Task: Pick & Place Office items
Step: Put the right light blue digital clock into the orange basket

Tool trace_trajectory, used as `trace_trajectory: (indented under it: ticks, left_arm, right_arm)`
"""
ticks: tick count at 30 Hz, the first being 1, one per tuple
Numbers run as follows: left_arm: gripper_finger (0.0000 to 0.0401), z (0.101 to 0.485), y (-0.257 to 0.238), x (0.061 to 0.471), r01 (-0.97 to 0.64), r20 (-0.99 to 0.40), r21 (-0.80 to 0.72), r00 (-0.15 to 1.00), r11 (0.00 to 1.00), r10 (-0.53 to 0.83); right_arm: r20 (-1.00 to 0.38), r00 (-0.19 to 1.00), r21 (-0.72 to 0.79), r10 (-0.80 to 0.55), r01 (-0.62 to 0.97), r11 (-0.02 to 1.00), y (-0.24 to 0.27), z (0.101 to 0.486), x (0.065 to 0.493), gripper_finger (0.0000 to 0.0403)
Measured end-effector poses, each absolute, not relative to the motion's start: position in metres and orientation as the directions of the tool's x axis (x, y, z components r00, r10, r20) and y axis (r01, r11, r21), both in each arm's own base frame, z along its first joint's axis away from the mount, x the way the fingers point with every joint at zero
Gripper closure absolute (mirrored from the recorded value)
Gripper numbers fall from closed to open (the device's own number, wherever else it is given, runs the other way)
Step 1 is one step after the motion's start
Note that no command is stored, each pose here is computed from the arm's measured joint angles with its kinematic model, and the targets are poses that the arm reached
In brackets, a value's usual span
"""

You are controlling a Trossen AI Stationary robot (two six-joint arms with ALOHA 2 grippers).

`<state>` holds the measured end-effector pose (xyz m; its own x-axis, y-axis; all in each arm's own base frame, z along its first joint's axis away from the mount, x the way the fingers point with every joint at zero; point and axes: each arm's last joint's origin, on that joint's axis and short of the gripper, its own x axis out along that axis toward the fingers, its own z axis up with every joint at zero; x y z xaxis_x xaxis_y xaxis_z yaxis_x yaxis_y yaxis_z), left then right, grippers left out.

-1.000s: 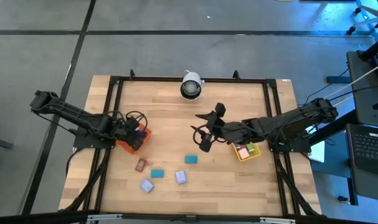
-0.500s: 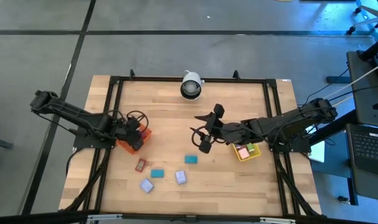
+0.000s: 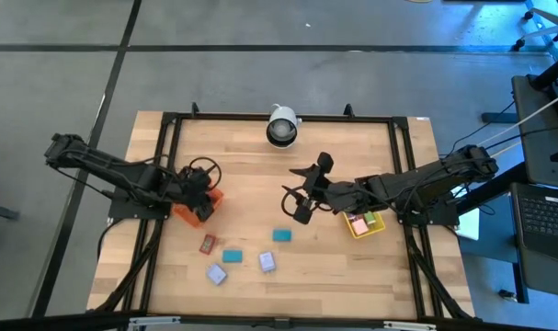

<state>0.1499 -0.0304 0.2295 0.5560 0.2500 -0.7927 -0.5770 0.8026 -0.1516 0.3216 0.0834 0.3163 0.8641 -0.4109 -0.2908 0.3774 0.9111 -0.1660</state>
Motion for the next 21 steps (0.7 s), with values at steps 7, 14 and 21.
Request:
trace_trajectory:
  ticks: [7,14,21]
  left_arm:
    - [0.0218,0.243,-0.031,0.153,-0.532,-0.77,-0.141,0.589,0.835,0.245]
    - [0.0219,0.252,-0.034,0.161,-0.432,-0.725,-0.177,0.665,0.884,0.18]
    - [0.0217,0.257,-0.036,0.167,-0.381,-0.668,-0.173,0.723,0.908,0.176]
  right_arm:
    - [-0.302,0.859,-0.176,-0.412,0.375,0.91,0.083,0.315,0.321,0.0179]
    - [-0.301,0.855,-0.188,-0.423,0.382,0.905,0.076,0.315,0.323,0.0179]
    - [-0.322,0.871,-0.101,-0.372,0.359,0.928,0.066,0.315,0.327,0.0179]
